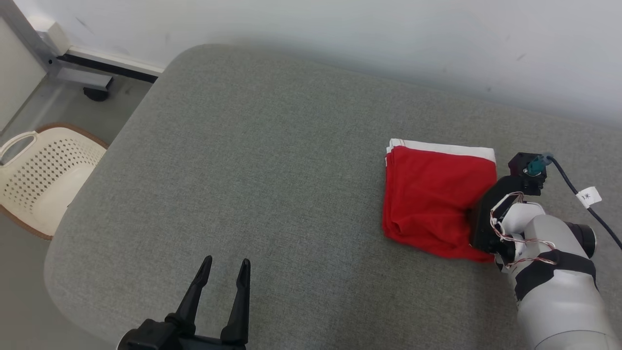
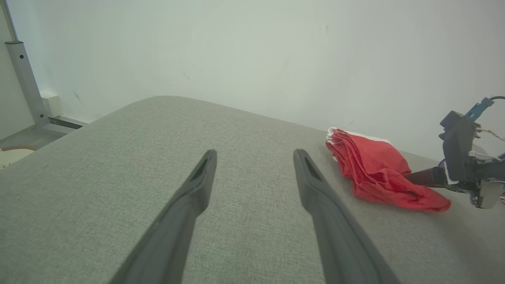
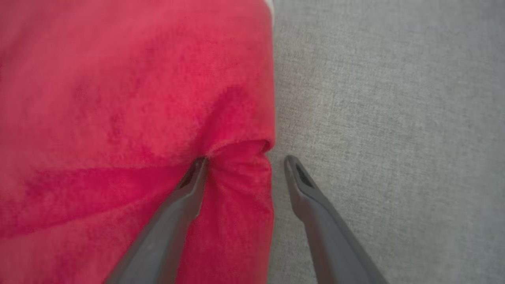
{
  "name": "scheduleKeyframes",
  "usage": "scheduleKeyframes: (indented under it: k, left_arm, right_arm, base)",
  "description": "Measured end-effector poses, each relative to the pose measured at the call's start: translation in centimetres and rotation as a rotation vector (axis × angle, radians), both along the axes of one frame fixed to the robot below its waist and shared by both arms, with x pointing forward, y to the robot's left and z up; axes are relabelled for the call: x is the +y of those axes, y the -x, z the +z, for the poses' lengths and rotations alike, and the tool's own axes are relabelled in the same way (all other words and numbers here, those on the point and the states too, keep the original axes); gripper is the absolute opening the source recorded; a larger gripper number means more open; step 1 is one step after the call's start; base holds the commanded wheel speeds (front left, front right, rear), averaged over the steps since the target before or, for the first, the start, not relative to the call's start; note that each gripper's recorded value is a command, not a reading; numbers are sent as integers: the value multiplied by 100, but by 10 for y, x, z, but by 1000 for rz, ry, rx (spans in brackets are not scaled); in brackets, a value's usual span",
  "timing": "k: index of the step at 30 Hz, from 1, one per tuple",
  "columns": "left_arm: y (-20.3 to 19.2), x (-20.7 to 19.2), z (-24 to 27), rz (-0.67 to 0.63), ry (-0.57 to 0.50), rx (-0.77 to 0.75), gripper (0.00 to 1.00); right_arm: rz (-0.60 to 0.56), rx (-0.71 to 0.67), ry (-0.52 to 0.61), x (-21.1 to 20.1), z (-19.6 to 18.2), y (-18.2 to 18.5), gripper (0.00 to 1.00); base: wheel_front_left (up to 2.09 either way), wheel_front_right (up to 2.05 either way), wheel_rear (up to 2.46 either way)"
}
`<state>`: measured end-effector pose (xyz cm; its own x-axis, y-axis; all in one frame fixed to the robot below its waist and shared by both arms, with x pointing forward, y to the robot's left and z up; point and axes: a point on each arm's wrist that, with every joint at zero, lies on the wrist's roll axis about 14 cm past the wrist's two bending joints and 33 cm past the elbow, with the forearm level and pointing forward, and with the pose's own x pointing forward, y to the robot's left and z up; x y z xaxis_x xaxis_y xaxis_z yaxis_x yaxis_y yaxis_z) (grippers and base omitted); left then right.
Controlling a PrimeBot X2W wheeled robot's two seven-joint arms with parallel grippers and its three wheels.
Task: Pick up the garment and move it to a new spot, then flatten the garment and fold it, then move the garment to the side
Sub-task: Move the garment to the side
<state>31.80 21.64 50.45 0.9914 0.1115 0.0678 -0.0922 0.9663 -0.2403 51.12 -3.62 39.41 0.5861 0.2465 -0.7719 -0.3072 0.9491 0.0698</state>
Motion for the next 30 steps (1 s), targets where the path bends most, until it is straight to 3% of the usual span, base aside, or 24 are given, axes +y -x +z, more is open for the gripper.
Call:
scheduleKeyframes:
  k: [5, 6, 7, 8, 22, 25, 30]
  left_arm:
    - [-1, 2, -4, 8, -1, 15, 100]
    - [-1, 2, -4, 9, -1, 15, 100]
    - [-2, 2, -3, 7, 0, 12, 100]
    - [-2, 1, -3, 5, 0, 10, 100]
    - [-11, -22, 2, -86, 8, -16, 100]
    - [-17, -28, 4, -111, 16, -29, 100]
    - [-29, -51, 10, -186, 24, -52, 100]
  right_arm:
    - [15, 33, -2, 7, -11, 1, 100]
    - [16, 32, -2, 8, -11, 1, 65]
    - [19, 28, -3, 9, -11, 1, 18]
    - [26, 19, 3, 9, -10, 1, 0]
    - [65, -185, 20, -11, 23, 7, 0]
    - [31, -213, 30, -31, 29, 9, 0]
    - [-65, -222, 115, -102, 30, 20, 0]
  base:
    - [0, 0, 0]
    - [0, 0, 0]
    - [0, 0, 0]
    - [0, 0, 0]
    - [0, 0, 0]
    - [0, 0, 0]
    - [0, 0, 0]
